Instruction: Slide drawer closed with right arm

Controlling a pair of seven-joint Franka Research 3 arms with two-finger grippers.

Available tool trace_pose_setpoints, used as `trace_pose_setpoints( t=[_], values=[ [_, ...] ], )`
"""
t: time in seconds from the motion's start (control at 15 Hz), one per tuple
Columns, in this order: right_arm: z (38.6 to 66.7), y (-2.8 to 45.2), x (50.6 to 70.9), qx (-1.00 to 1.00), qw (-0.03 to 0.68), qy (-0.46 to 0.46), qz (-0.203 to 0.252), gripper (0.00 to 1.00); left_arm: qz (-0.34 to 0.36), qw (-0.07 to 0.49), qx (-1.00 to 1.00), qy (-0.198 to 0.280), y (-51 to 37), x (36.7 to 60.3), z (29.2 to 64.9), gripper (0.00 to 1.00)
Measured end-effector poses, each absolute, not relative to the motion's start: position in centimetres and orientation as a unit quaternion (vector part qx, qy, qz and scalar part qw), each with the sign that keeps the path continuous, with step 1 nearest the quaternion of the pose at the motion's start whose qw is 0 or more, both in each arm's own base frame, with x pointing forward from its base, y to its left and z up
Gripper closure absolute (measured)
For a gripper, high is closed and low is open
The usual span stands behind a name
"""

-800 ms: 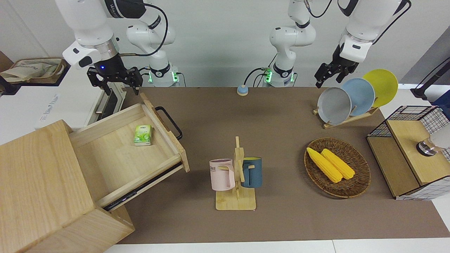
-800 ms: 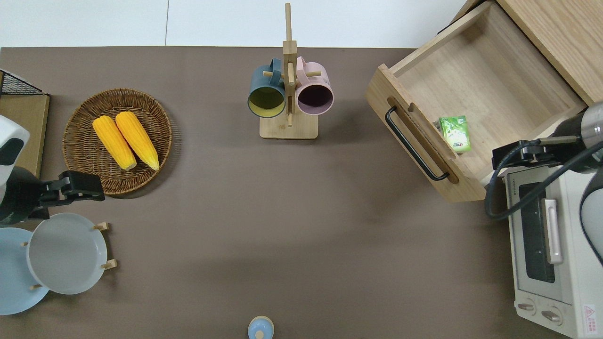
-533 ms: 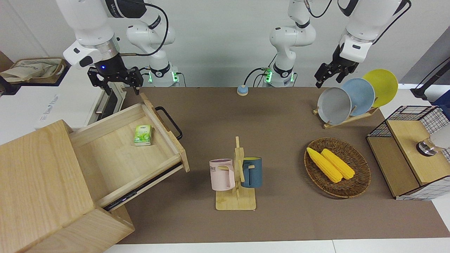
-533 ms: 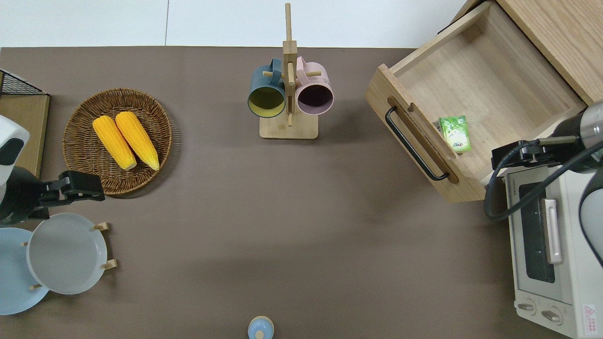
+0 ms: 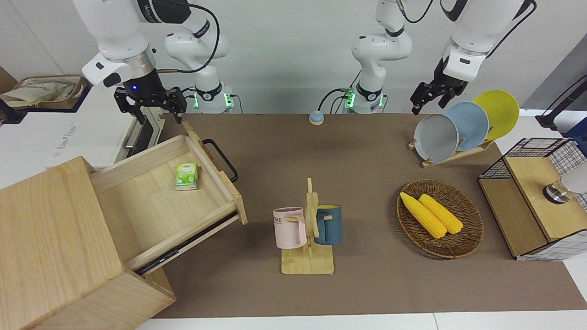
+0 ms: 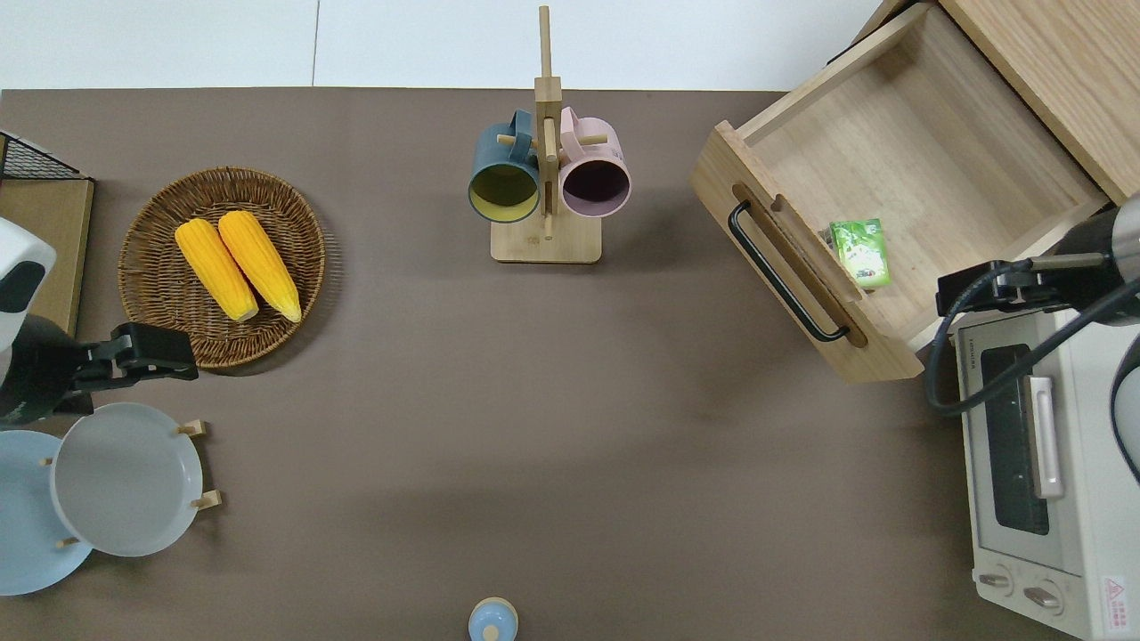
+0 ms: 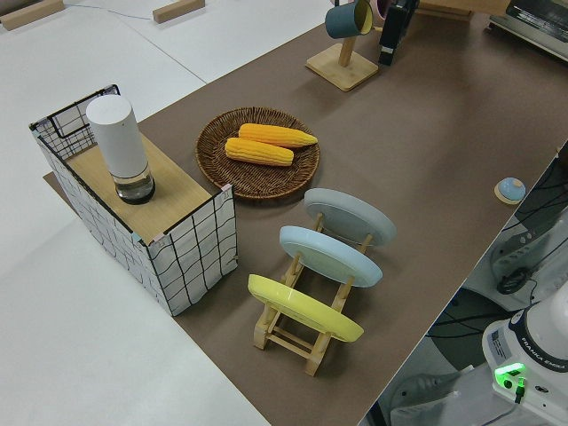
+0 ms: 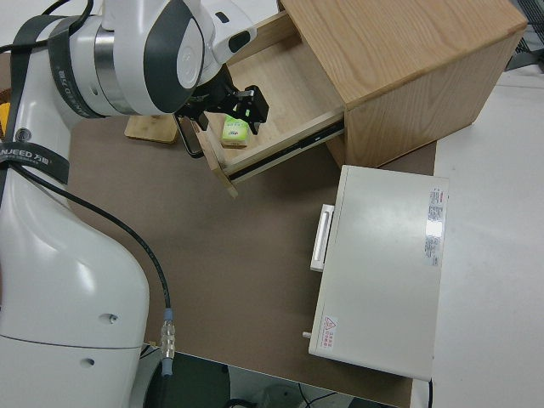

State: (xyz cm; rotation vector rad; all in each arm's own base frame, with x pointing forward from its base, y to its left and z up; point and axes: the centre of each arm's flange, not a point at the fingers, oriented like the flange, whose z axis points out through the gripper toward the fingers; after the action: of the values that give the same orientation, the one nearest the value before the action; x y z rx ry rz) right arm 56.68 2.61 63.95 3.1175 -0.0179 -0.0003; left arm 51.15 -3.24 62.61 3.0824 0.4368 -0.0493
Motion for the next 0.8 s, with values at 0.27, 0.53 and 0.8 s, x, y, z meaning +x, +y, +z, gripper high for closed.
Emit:
trace_pose_setpoints(
  t=[0.27, 0.53, 0.8],
  values=[
    [62.8, 3.2, 57.1, 1.000, 0.012, -0.001, -0.010, 0.01, -0.016, 0.014, 0.990, 0.140, -3.2, 51.2, 62.6, 0.00],
    [62.3, 3.2, 57.4, 1.000, 0.012, -0.002, -0.015, 0.01, -0.016, 0.014, 0.990, 0.140, -3.2, 51.2, 62.6, 0.00],
    [62.3, 3.1, 57.4, 1.000, 0.012, -0.003, -0.015, 0.01, -0.016, 0.014, 0.990, 0.140, -3.2, 51.2, 62.6, 0.00]
  ],
)
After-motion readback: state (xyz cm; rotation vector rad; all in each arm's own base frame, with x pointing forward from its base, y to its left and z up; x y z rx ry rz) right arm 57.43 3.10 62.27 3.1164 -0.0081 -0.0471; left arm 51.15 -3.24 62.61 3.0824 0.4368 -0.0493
